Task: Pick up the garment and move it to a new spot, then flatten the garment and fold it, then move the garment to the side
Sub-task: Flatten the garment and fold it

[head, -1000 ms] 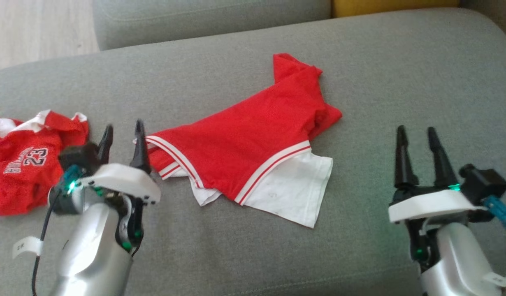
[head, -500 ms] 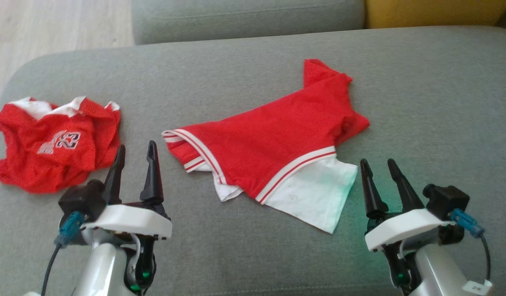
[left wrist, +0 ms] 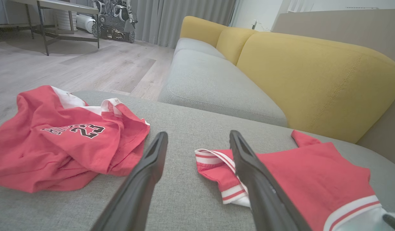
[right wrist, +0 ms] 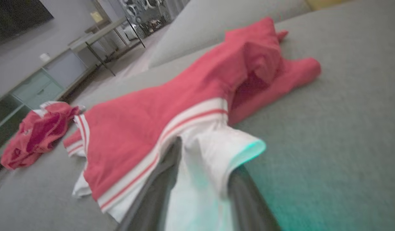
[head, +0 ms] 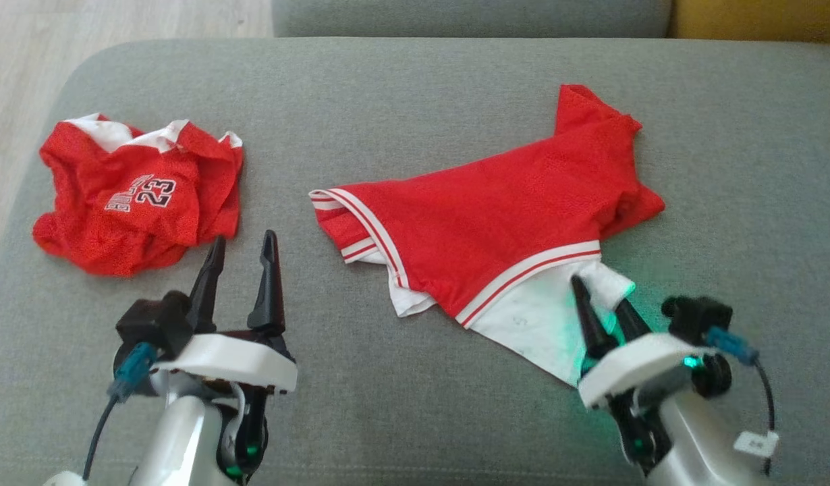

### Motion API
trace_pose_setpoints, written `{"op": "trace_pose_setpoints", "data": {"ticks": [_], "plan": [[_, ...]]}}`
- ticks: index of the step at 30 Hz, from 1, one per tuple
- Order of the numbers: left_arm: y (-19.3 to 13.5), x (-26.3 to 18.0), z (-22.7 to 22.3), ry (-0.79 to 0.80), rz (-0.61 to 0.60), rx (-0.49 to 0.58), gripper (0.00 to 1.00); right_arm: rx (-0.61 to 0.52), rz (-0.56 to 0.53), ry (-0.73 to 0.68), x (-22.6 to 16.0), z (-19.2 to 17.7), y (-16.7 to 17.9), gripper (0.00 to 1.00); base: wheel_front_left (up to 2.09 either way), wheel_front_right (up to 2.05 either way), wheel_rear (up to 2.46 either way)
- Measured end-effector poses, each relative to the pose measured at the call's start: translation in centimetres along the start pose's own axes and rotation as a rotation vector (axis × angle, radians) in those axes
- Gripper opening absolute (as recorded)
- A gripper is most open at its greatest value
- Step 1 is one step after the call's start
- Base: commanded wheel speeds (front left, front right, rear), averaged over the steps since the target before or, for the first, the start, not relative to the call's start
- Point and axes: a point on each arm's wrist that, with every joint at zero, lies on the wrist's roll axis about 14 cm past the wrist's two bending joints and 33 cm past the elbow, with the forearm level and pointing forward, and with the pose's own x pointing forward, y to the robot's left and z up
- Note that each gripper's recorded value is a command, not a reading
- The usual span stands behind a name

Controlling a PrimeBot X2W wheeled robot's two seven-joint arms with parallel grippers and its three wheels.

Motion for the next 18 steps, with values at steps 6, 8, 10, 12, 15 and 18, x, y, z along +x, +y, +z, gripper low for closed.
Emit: {"op": "trace_pose_setpoints", "data": {"ticks": [6,8,10,12,15,18], "plan": [[-0.1,-0.2,0.2,-0.005,0.004,0.001,1.00,0.028,0.084,-0.217,1.1,6.3,2.7,0.00,0.00,0.00,0.00],[-0.2,-0.4,0.2,-0.002,0.001,-0.010,1.00,0.013,0.127,-0.291,1.0,8.9,4.0,0.00,0.00,0.00,0.00],[-0.6,-0.5,0.2,-0.001,-0.010,-0.016,1.00,-0.025,0.172,-0.356,1.0,11.6,5.1,0.00,0.00,0.00,0.00],[-1.3,-0.6,0.6,-0.013,-0.032,-0.031,1.00,-0.056,0.207,-0.400,1.4,14.6,6.2,0.00,0.00,0.00,0.00],[-1.9,-0.7,1.1,-0.028,-0.051,-0.049,1.00,-0.145,0.247,-0.442,2.8,19.0,7.9,0.00,0.00,0.00,0.00],[-2.2,-1.1,1.1,-0.026,-0.057,-0.069,1.00,-0.200,0.300,-0.489,4.4,23.8,10.8,0.00,0.00,0.00,0.00]]}}
